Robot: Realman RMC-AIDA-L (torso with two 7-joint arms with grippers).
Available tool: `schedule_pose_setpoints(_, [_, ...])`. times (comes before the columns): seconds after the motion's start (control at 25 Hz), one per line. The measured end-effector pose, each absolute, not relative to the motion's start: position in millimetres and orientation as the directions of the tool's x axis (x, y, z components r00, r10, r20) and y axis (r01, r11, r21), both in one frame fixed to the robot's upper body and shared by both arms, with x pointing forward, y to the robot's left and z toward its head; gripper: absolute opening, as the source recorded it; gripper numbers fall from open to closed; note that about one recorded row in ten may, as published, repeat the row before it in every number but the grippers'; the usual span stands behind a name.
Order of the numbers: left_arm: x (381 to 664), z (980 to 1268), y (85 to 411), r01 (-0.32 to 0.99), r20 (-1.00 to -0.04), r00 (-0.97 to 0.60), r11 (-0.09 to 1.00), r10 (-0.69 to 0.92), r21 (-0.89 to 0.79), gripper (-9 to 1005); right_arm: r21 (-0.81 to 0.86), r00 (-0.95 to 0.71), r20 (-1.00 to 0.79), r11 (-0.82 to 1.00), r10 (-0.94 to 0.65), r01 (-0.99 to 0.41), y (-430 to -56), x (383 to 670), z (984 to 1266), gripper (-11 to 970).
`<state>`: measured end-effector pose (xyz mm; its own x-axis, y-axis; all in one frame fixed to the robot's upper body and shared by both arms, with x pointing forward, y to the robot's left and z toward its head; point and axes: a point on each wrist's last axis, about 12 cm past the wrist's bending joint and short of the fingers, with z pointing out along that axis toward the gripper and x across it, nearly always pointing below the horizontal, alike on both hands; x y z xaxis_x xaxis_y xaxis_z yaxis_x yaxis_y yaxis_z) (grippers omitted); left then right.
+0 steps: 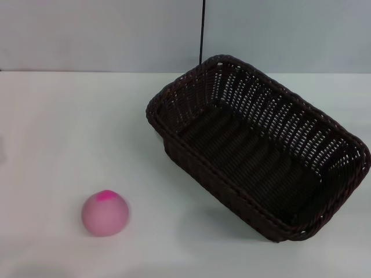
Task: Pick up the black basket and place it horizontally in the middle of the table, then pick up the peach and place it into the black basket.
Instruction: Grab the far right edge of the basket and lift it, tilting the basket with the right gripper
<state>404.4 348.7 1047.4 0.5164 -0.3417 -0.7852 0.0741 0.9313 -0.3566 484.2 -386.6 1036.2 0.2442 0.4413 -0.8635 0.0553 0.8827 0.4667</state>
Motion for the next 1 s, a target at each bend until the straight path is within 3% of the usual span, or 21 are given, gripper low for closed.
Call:
schedule_pose_setpoints(0.16, [405.0,1047.5,348.6,0.073,-0.782,0.518,0.929,-0.345,-0.362,316,0.385,0.169,-0.909,0.923,0.382,-0.010,-385.7,490.1,1038.8,488])
schedule_pose_setpoints(0.24, [405.0,1047.5,348.6,0.072,-0.783,0.518,0.929,-0.345,-0.362,493,0.340,0.143,-0.927,0.938,0.346,-0.065,-388.0,491.0,1043.9,494])
schedule_pose_setpoints(0.4, [405.0,1047.4,348.7,0.071,-0.783,0.518,0.930,-0.344,-0.361,647,0.325,0.110,-0.932,0.932,0.344,-0.161,-396.2,491.5,1057.8,505])
schedule_pose_setpoints(0.44, [404.9,1047.2,348.9,0.070,-0.784,0.517,0.930,-0.344,-0.362,685,0.345,0.062,-0.927,0.906,0.370,-0.245,-402.3,493.6,1072.7,508])
schedule_pose_setpoints(0.6, [405.5,1046.8,349.2,0.067,-0.787,0.513,0.930,-0.343,-0.362,710,0.361,-0.045,-0.926,0.849,0.374,-0.386,-410.6,497.2,1103.1,519])
schedule_pose_setpoints(0.64, [406.5,1046.7,349.1,0.067,-0.787,0.512,0.930,-0.344,-0.362,716,0.368,-0.143,-0.928,0.794,0.343,-0.483,-412.5,502.2,1127.7,522])
schedule_pose_setpoints(0.68, [406.5,1046.7,349.1,0.067,-0.787,0.512,0.930,-0.344,-0.362,723,0.368,-0.143,-0.928,0.794,0.343,-0.483,-412.5,502.2,1127.7,524])
schedule_pose_setpoints(0.84, [408.0,1046.5,348.6,0.068,-0.789,0.508,0.929,-0.347,-0.364,729,0.415,-0.407,-0.893,0.694,0.189,-0.588,-403.3,522.5,1179.2,536])
schedule_pose_setpoints(1.0, [409.1,1045.8,347.8,0.069,-0.792,0.501,0.928,-0.350,-0.367,728,0.408,-0.472,-0.875,0.694,0.110,-0.593,-397.9,533.8,1205.0,547])
